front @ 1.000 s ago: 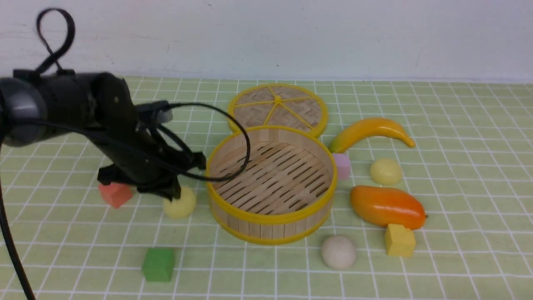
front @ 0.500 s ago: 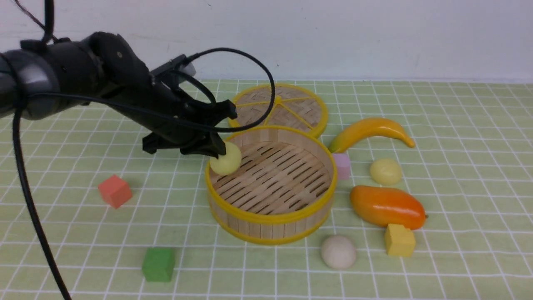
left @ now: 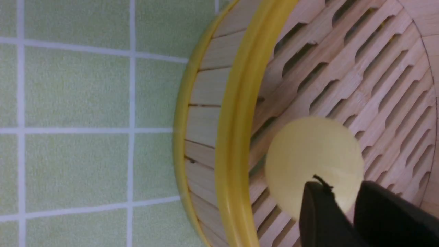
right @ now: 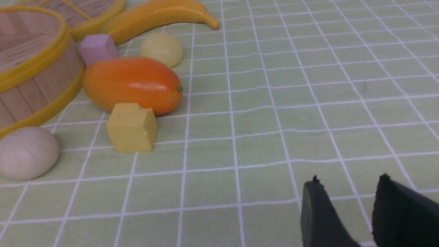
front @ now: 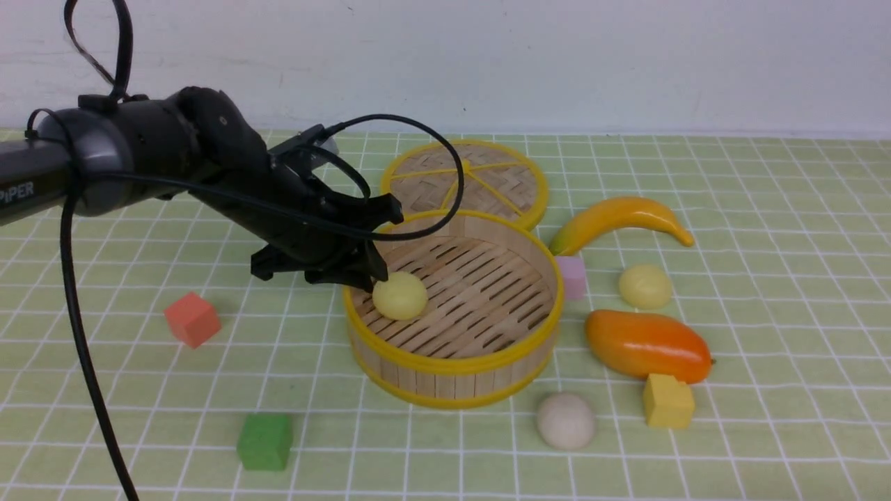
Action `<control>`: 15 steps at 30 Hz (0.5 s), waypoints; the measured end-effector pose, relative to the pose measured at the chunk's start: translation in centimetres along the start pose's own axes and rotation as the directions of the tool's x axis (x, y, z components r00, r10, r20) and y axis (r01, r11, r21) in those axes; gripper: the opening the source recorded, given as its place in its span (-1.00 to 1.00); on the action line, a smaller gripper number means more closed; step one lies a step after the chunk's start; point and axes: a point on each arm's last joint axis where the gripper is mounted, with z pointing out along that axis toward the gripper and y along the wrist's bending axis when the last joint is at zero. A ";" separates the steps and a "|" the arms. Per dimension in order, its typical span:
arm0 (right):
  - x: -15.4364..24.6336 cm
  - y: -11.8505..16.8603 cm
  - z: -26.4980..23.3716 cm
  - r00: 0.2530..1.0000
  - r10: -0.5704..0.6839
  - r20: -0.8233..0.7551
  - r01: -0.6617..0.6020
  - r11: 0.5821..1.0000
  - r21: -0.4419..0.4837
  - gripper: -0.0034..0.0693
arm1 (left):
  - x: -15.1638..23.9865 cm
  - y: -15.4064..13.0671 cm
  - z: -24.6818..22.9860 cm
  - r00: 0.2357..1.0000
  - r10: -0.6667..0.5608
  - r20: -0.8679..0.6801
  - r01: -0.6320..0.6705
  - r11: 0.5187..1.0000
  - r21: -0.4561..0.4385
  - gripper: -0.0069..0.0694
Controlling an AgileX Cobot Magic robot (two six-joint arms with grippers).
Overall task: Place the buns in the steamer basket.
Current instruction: Use the left arm to put the steamed stuffed bun into the steamer, then use the right arm to grab a steamed stuffed bun
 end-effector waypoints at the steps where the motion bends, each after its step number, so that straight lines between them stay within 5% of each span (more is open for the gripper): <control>1: -0.2 0.1 0.0 0.999 0.013 0.039 -0.013 1.000 -0.008 -0.25 | 0.1 0.0 0.0 1.000 0.003 -0.011 -0.003 1.000 -0.001 -0.28; 9: -2.9 0.2 -0.5 0.934 0.171 0.314 -0.143 0.983 -0.113 -0.25 | -0.1 -0.7 -2.5 0.993 0.115 0.004 -0.115 0.993 -0.032 -0.10; 15: -5.2 0.1 -1.6 0.788 0.339 0.514 -0.275 0.941 -0.198 -0.25 | 0.4 -4.1 -13.2 0.941 0.286 0.180 -0.279 0.958 -0.065 -0.21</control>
